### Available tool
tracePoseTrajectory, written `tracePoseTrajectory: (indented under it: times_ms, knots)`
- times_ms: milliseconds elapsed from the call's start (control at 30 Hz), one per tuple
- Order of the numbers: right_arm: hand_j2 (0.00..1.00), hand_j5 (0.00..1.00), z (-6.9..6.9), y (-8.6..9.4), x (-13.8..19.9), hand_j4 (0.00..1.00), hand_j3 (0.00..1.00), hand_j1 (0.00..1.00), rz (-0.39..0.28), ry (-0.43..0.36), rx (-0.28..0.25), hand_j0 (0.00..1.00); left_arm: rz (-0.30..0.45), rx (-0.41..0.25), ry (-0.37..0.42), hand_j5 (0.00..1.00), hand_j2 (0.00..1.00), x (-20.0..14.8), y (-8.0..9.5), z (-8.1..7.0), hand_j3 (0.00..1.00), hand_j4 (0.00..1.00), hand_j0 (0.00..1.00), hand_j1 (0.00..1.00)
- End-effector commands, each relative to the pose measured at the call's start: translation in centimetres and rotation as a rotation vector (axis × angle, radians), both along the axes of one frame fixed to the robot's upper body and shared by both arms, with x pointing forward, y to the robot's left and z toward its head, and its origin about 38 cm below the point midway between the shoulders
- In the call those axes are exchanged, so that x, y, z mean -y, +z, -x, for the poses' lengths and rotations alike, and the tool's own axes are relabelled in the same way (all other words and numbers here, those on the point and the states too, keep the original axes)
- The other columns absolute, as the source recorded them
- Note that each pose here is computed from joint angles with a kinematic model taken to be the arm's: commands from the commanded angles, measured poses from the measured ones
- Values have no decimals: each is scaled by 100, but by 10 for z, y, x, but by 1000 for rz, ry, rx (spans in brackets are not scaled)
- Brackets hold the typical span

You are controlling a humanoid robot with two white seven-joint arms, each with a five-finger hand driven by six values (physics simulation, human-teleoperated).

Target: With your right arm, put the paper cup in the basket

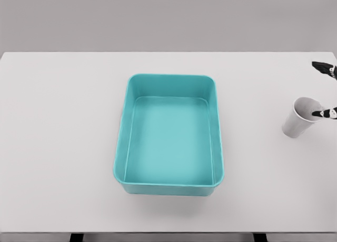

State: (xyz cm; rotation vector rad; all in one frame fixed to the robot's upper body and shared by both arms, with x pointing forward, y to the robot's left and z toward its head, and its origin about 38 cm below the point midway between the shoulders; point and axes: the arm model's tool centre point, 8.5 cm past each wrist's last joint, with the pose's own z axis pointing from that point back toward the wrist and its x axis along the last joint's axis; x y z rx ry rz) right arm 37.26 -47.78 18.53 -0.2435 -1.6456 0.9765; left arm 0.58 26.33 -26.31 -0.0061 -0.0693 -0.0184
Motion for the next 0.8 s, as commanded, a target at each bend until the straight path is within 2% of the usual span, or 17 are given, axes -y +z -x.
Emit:
tracePoseTrajectory:
  times_ms: [0,133,200,533,767]
  knots:
    - [100,100,-1,12,13,100,100,100,-24,-45,30,100,0,0,0,100,100,0,0,0,100,100,100,100]
    - [100,100,17,-16,25,100,100,100,-32,-86,-47,100,0,-2,0,100,100,0,0,1,100,100,100,100]
    - [100,100,22,-24,29,100,100,100,-40,-118,-51,100,0,-2,0,100,100,0,0,1,100,100,100,100]
    - [100,100,21,-23,29,100,100,100,-36,-122,-43,100,0,-2,0,100,100,0,0,1,100,100,100,100]
    - [100,100,15,-12,28,100,100,100,-36,-118,-15,100,0,0,0,100,100,0,0,0,100,100,100,100]
